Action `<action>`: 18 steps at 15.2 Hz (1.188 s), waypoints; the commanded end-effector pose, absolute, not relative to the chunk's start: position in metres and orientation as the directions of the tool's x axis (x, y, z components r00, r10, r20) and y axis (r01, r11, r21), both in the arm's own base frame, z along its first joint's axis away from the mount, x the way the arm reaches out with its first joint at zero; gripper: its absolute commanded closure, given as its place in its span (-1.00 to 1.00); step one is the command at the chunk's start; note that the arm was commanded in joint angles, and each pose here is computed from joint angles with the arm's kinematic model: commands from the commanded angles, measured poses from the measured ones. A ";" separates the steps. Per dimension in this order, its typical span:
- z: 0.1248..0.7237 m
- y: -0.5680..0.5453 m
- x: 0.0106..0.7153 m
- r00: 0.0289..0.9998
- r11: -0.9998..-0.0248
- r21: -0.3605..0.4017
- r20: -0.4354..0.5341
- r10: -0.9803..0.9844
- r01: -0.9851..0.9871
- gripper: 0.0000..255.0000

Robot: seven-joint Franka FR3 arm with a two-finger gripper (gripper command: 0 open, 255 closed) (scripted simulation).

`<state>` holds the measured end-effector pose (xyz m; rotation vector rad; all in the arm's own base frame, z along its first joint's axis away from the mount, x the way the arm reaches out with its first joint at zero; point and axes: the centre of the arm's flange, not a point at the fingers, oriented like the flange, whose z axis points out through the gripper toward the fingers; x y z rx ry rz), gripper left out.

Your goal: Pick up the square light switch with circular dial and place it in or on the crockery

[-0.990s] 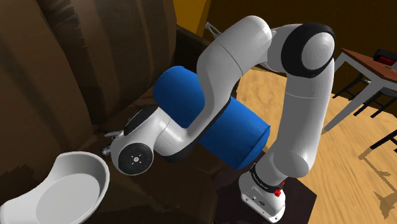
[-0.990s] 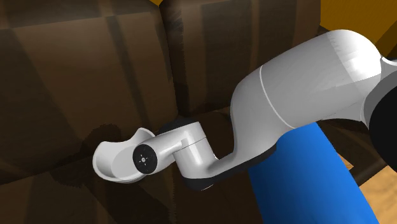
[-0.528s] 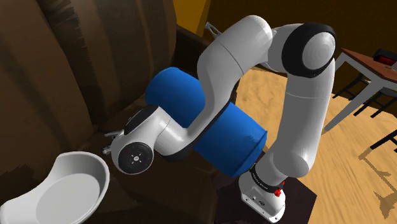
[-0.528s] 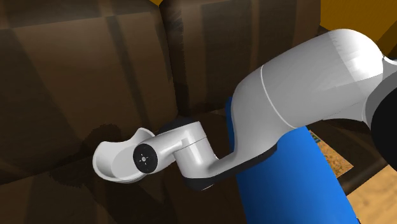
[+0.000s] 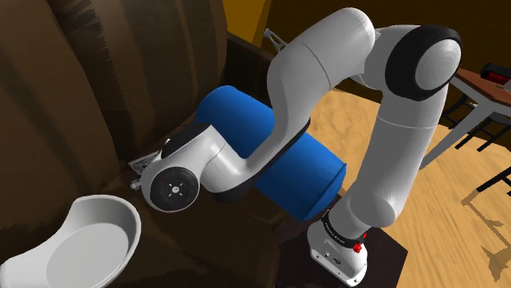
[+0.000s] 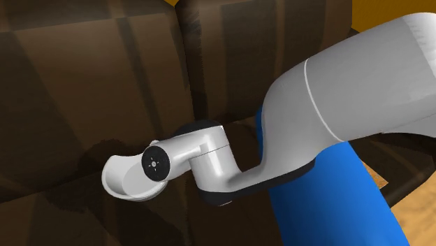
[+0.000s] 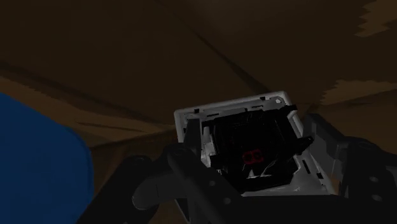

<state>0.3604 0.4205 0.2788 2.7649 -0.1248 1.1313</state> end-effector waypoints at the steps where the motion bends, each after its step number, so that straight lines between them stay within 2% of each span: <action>1: 0.289 0.421 0.361 0.712 -0.985 0.108 0.702 -0.020 -0.134 1.00; 18: 0.379 0.421 0.361 0.712 -0.985 0.108 0.702 -0.020 -0.134 1.00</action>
